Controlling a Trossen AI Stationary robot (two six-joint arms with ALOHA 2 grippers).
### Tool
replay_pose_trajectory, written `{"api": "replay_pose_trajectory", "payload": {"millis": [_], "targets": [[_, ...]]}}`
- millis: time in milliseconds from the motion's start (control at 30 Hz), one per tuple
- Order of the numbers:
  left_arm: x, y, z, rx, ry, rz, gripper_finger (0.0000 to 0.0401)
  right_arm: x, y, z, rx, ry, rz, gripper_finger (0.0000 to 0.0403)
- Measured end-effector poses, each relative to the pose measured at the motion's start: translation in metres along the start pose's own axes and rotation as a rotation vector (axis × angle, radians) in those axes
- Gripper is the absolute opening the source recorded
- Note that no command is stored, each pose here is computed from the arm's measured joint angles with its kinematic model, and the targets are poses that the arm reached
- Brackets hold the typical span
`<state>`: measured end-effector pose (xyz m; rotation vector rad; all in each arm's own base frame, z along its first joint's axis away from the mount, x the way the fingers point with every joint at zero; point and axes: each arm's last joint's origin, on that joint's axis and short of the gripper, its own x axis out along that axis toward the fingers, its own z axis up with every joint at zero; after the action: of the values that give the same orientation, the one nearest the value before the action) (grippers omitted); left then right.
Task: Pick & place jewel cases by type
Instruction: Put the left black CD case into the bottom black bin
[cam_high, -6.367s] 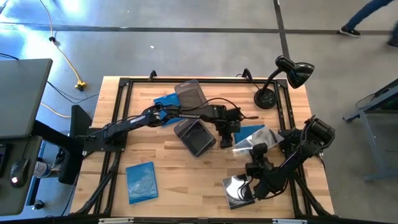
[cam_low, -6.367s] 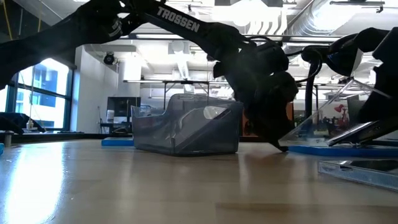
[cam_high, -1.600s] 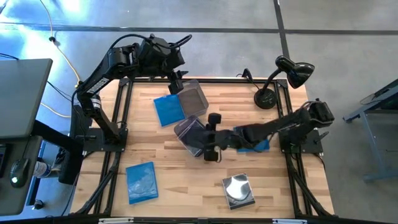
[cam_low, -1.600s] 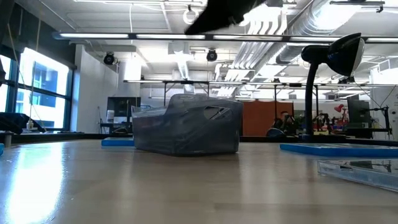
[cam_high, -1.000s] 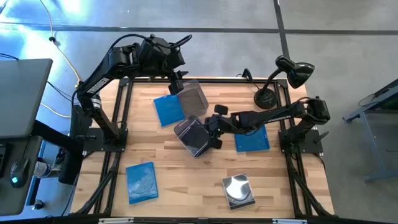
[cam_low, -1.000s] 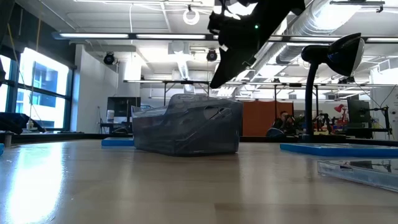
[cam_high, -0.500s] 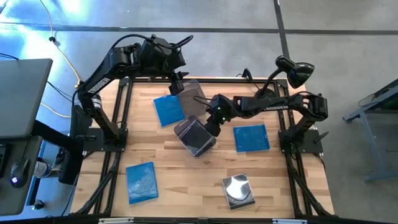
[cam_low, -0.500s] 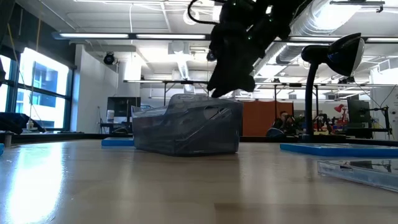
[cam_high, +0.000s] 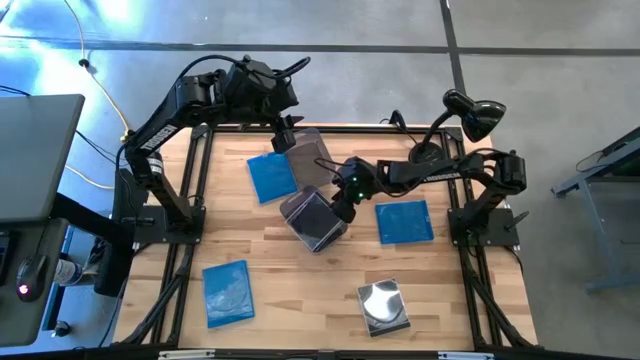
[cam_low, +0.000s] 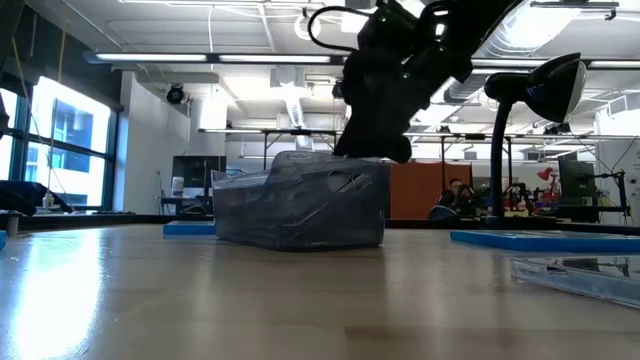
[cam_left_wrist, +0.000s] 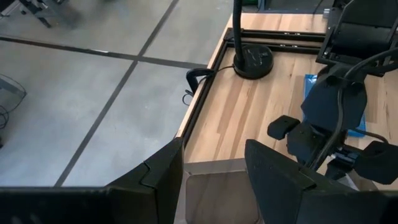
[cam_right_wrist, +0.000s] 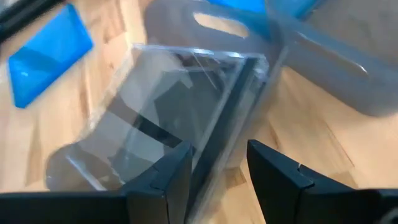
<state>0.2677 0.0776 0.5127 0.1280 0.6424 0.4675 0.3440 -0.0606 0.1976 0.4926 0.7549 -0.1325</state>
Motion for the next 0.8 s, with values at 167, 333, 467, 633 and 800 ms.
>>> {"api": "replay_pose_trajectory", "payload": {"millis": [167, 333, 467, 633, 800], "targets": [[-0.0001, 0.0000, 0.0000, -0.001, 0.000, 0.000, 0.0168, 0.0018, 0.0011, 0.0000, 0.001, 0.010, 0.047, 0.0142], [-0.0002, 0.0000, -0.0001, -0.004, 0.000, -0.003, 0.0168, 0.0082, -0.0035, -0.0042, 0.027, 0.027, -0.019, 0.0141], [-0.0003, -0.0001, -0.0001, -0.004, 0.000, -0.007, 0.0168, 0.0091, -0.0019, -0.0008, 0.015, 0.001, 0.028, 0.0141], [-0.0004, -0.0003, -0.0001, -0.004, -0.002, -0.012, 0.0168, 0.0088, 0.0040, 0.0024, -0.002, 0.001, 0.169, 0.0140], [-0.0004, -0.0002, 0.0000, -0.004, -0.002, -0.010, 0.0168, 0.0086, 0.0054, 0.0021, -0.044, 0.010, 0.208, 0.0139]]}}
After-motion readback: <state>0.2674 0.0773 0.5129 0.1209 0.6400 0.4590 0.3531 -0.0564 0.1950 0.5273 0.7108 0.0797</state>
